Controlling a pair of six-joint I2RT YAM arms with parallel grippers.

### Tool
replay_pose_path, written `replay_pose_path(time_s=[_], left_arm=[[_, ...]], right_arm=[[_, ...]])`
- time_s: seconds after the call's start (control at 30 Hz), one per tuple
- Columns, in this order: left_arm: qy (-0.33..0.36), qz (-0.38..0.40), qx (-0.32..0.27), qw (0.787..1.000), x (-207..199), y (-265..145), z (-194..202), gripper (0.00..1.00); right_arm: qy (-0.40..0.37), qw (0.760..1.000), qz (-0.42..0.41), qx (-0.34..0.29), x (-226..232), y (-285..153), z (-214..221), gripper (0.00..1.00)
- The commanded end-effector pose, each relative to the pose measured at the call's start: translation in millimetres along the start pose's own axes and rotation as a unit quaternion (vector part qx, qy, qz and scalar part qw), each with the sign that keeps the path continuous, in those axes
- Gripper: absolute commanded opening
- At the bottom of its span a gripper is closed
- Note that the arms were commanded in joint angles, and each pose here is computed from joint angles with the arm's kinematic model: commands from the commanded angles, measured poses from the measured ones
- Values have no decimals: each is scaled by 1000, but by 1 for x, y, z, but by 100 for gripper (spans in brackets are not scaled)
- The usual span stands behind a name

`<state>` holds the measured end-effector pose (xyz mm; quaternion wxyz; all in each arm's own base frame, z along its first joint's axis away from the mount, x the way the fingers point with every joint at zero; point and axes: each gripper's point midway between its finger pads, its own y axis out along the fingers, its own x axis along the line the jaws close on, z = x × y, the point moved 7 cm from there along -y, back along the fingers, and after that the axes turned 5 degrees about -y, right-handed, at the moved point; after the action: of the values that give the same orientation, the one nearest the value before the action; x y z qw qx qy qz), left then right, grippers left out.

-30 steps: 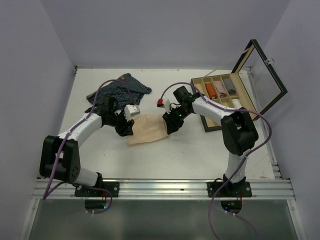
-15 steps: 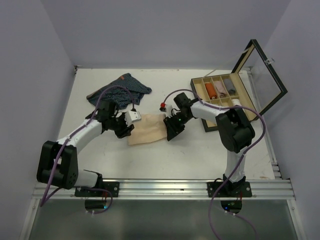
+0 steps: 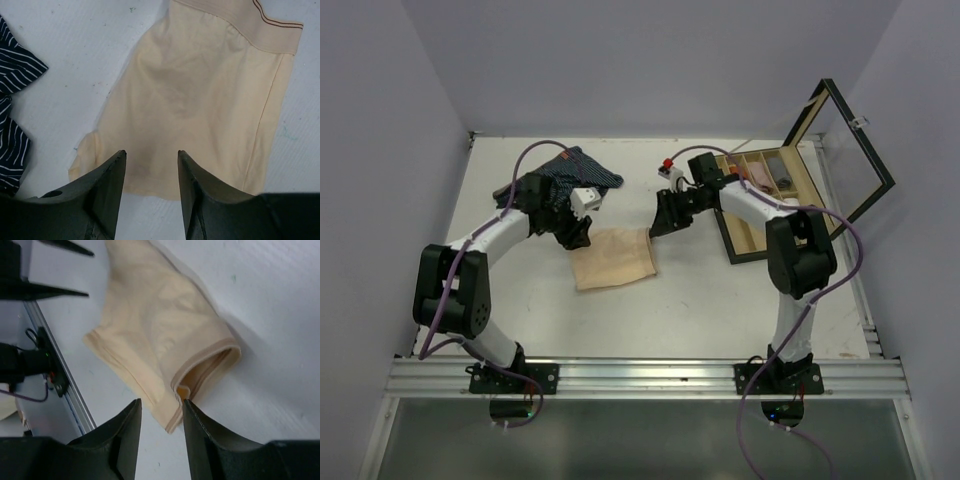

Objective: Roll the underwear

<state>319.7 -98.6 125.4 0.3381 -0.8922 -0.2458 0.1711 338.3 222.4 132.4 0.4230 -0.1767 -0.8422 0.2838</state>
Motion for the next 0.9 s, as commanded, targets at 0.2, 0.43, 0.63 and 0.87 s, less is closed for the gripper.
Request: replay_pose_path(time_s=[0.2,0.43,0.63,0.87], left_arm=[[5,19,-27,999,-7,-1,-23,51],[14,17,-18,1000,-8,-1,-22,51],[-16,-8,-7,1000,-2,4,-13,52],[-194,-2,-111,975,51,-27,-10,52]], right_arm=[[115,992,-52,-28,-13,41,-27,49],[148,987,-62,-9,-19,50,-21,49],[171,976,-118,-61,-19,58,-37,50],[201,970,-107,-90,-52,72,-23,17]])
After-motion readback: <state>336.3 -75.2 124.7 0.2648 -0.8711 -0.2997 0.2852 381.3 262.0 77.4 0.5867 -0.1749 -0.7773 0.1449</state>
